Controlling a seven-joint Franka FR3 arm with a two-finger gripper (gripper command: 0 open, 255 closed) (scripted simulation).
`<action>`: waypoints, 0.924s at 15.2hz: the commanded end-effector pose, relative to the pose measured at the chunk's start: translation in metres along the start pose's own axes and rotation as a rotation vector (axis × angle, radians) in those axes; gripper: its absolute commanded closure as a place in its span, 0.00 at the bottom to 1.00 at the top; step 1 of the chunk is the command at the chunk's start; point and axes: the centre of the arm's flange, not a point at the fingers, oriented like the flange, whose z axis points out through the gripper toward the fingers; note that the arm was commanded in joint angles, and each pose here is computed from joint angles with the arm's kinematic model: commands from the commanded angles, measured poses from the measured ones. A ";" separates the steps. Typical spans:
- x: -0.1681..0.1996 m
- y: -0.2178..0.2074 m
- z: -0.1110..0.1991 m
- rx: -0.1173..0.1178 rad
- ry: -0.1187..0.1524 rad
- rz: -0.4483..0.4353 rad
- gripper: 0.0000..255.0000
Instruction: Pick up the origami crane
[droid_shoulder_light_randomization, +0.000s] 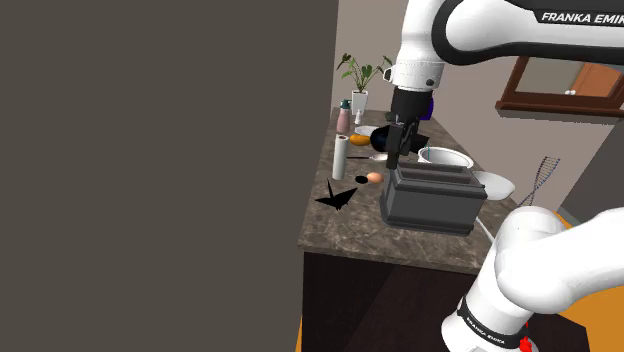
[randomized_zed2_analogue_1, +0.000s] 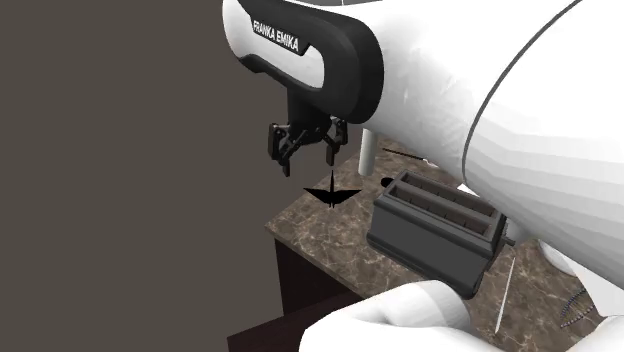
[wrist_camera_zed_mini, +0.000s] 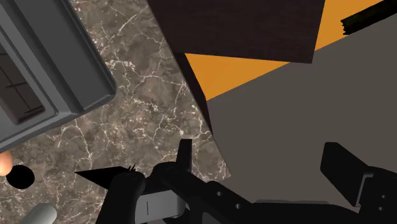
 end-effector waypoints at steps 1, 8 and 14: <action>0.000 0.000 0.000 0.000 0.000 0.000 0.00; 0.064 0.033 0.061 -0.010 -0.024 0.101 0.00; 0.115 0.067 0.113 -0.019 -0.044 0.187 0.00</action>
